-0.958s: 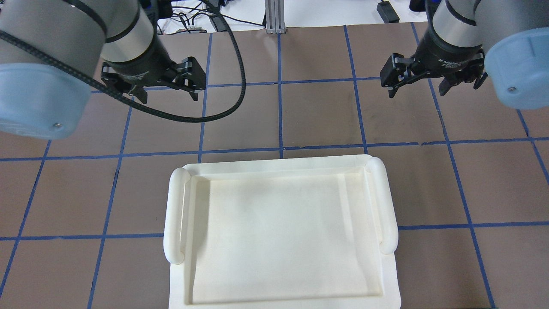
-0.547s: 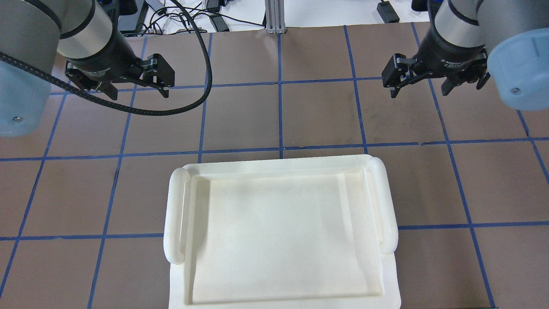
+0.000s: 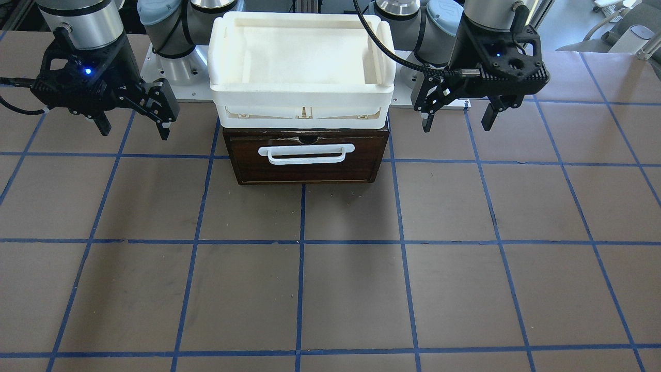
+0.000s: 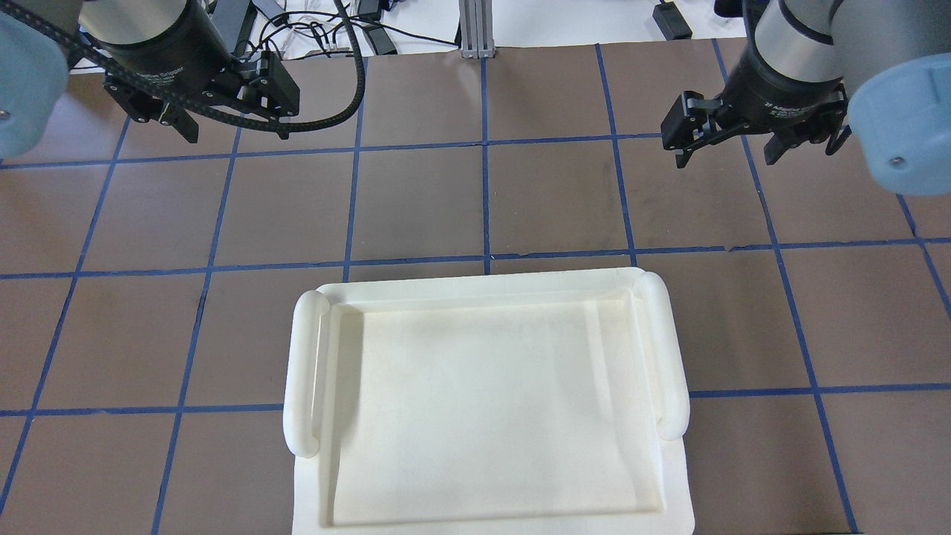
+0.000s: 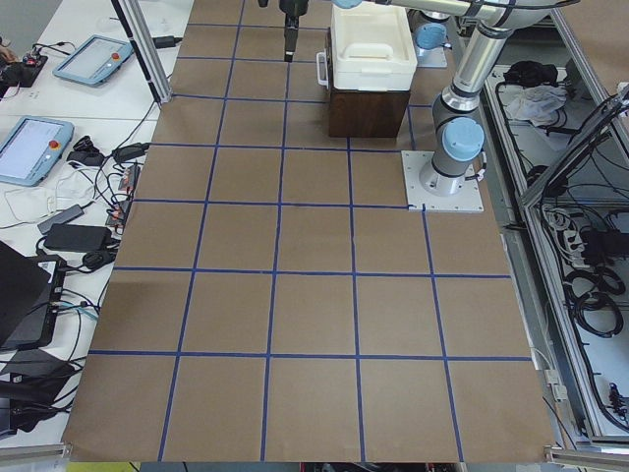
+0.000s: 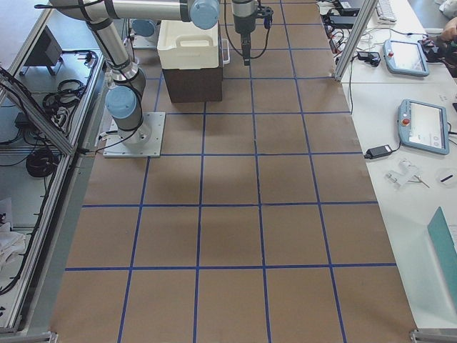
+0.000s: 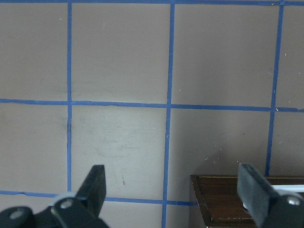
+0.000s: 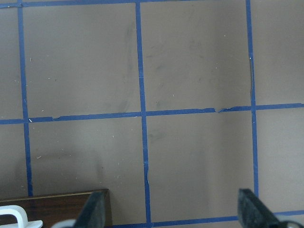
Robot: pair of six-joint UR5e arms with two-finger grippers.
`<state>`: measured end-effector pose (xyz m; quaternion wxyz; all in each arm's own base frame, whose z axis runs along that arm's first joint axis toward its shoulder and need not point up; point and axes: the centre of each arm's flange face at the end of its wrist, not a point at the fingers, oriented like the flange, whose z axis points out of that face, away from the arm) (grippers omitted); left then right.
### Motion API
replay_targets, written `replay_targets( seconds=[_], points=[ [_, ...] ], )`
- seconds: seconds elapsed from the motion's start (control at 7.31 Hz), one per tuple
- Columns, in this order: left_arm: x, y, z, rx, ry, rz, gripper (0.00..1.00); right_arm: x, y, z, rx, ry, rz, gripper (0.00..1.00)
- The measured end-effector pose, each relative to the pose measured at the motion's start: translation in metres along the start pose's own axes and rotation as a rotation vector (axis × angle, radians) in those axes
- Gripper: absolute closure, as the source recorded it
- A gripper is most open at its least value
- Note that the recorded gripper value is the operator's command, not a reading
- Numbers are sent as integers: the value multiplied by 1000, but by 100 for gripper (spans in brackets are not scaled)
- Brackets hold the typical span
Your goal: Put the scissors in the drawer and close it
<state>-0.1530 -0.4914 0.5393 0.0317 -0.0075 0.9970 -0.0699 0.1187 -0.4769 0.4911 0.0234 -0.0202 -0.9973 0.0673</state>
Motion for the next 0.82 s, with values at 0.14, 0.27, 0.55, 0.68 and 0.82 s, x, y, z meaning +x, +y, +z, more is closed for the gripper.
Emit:
replay_targets(
  seconds=[0.14,0.27,0.55,0.68,0.82],
  points=[
    [2,2,1,-8,-11,10,0,0,0,0,1,-2,1,0],
    [3,1,3,-13,-16,13,0,0,0,0,2,-3,1,0],
    [-1,-3,5,-13,-18,9,0,1,0,0,3,5,-1,0],
    [-6,-5,5,-9,-19,6,0,1,0,0,3,8,-1,0],
    [-11,-7,5,-10,-18,5,0,1,0,0,2,10,-1,0]
  ],
)
